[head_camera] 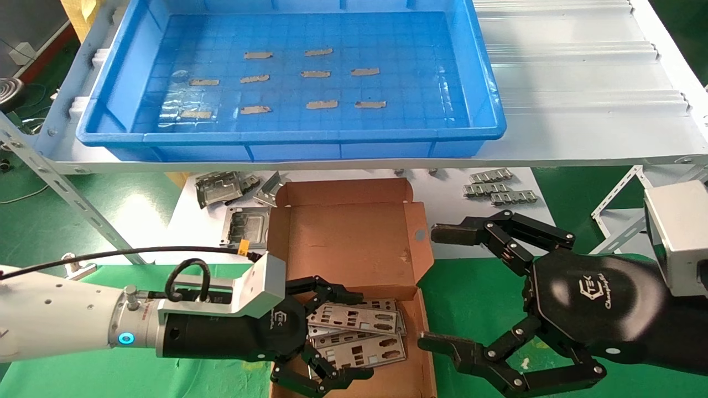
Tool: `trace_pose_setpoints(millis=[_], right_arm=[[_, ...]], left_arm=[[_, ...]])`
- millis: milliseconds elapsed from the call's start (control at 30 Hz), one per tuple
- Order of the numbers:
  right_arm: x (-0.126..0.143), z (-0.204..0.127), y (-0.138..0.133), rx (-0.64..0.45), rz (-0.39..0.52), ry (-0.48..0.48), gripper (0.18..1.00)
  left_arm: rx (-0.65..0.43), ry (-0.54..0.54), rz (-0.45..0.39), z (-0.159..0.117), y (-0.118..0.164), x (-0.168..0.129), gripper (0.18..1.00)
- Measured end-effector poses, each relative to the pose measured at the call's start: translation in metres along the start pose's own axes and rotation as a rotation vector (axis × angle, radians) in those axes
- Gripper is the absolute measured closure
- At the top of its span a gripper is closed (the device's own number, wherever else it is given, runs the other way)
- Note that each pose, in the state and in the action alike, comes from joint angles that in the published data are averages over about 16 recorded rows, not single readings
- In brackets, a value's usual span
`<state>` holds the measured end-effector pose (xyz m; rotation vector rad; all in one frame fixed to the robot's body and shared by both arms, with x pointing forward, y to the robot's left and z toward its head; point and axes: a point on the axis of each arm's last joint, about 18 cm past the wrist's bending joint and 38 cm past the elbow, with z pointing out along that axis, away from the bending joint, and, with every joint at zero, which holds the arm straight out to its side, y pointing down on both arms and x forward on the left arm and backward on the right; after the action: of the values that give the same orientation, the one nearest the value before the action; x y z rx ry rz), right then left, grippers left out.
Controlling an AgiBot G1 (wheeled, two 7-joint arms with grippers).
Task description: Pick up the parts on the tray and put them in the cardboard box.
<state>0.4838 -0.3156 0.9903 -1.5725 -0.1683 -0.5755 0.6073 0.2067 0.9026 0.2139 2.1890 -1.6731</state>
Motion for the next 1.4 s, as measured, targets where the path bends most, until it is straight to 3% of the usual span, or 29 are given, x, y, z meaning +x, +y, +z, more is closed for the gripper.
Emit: trace_pose_setpoints(millis=[300,1400], right_arm=[[0.0,0.0,0.0,0.0,0.0,0.0,0.178],[0.0,0.0,0.0,0.0,0.0,0.0,0.178]], left_arm=[[0.03,-0.019,0.001,-0.012,-0.008,0.003,0.188],[0.17,-0.085,0.038,-0.093,-0.062,0.04,0.184]])
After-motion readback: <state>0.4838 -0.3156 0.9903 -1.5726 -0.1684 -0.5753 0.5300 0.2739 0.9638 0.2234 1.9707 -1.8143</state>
